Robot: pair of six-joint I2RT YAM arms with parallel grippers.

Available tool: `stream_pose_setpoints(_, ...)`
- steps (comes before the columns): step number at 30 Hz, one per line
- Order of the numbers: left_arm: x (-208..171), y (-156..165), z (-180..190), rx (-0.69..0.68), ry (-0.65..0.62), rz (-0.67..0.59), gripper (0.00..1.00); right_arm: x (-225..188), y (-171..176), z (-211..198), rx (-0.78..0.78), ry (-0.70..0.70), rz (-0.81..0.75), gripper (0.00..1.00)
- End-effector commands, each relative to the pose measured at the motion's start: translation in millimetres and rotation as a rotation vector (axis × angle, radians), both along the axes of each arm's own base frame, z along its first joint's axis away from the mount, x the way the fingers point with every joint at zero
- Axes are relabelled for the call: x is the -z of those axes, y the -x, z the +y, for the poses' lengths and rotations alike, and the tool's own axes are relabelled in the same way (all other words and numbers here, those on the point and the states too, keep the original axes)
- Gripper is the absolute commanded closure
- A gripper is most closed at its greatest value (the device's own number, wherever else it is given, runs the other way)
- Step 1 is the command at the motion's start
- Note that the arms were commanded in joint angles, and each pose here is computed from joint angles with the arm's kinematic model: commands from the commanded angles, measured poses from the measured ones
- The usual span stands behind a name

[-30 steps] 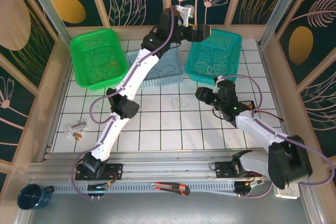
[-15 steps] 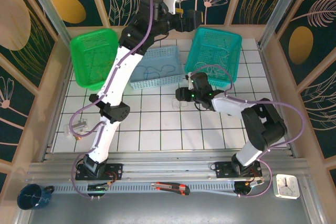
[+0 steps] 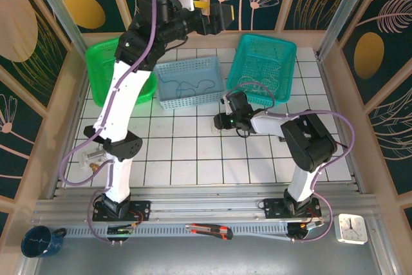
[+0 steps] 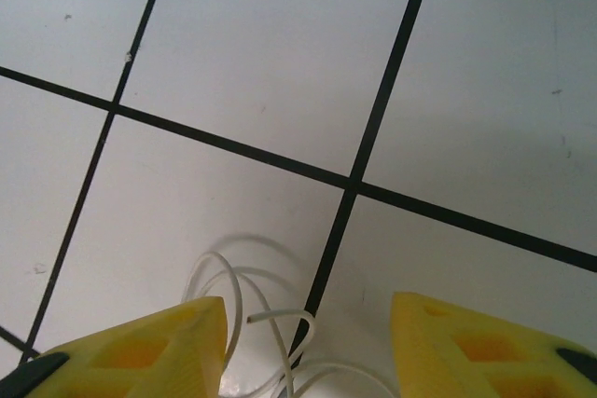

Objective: Untangle the cables
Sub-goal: Pick up the cable from the center of the table, then straighten the cable.

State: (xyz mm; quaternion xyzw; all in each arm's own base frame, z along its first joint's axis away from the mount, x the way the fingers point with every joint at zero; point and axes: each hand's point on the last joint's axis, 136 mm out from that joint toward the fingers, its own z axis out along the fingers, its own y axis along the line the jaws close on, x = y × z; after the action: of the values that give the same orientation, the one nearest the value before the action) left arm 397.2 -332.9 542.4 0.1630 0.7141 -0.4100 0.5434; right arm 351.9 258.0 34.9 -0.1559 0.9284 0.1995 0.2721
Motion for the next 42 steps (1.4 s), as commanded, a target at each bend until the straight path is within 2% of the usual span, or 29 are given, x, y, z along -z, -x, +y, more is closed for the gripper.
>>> stream_pose_setpoints(1,-7,15,17,-0.02,-0.019,0.004,0.01,-3,-8,11,-0.037,0.0,-0.021,0.55)
stream_pose_setpoints(10,7,36,47,-0.087,-0.109,0.018,0.01,-8,-6,18,-0.058,-0.034,-0.012,0.99)
stream_pose_setpoints(13,17,47,61,-0.12,-0.094,-0.008,0.01,-23,-4,20,-0.06,-0.068,-0.024,1.0)
stream_pose_setpoints(17,43,63,85,-0.187,0.012,-0.052,0.01,-48,1,21,-0.054,-0.125,-0.044,1.0)
stream_pose_setpoints(24,136,73,115,-0.266,0.034,0.048,0.01,-103,10,23,-0.044,-0.245,-0.107,1.0)
stream_pose_setpoints(31,226,82,118,-0.232,0.117,0.16,0.01,-151,15,22,-0.02,-0.349,-0.17,1.0)
stream_pose_setpoints(35,263,91,115,-0.191,0.169,0.19,0.01,-170,18,21,-0.001,-0.403,-0.191,1.0)
stream_pose_setpoints(42,309,104,113,-0.138,0.152,0.17,0.14,-200,24,22,0.025,-0.526,-0.203,1.0)
